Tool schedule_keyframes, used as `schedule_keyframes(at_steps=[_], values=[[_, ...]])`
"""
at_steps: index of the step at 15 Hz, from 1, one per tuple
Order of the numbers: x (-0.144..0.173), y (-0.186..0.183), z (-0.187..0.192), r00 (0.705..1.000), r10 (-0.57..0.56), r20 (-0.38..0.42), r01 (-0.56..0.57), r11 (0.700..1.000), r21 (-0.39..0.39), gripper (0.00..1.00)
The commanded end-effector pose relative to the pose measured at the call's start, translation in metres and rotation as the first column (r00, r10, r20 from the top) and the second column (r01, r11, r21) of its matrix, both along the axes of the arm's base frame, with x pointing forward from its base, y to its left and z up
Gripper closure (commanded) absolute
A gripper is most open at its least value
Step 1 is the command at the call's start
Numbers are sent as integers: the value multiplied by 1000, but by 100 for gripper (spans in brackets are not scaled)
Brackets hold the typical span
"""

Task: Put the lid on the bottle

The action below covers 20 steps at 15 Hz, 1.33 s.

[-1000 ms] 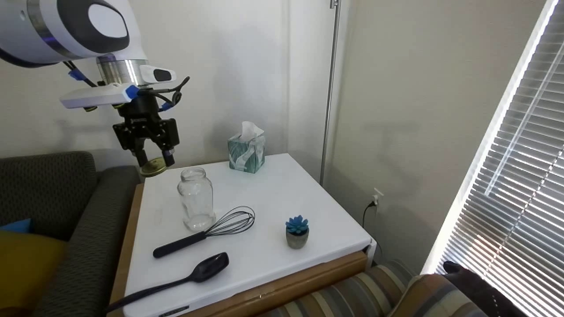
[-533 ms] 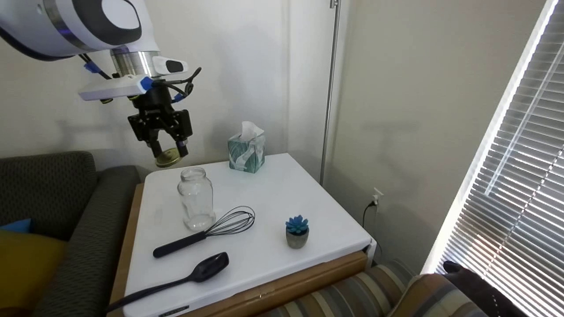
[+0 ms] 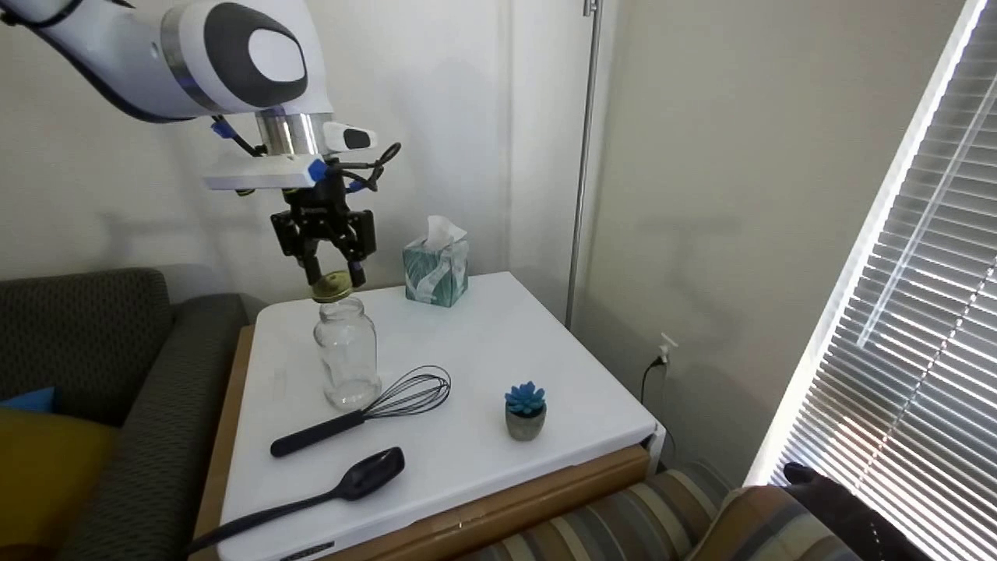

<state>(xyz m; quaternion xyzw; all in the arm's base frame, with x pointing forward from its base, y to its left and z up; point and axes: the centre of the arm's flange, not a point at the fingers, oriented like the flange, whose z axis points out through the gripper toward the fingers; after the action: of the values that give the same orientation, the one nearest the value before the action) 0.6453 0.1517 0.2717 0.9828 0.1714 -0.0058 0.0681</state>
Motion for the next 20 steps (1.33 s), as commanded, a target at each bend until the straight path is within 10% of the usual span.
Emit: schedule_keyframes(at_steps=[1, 20], values=[[27, -20, -7, 999, -16, -48, 18, 999, 27, 53], [39, -13, -31, 989, -51, -142, 63, 994, 84, 53]])
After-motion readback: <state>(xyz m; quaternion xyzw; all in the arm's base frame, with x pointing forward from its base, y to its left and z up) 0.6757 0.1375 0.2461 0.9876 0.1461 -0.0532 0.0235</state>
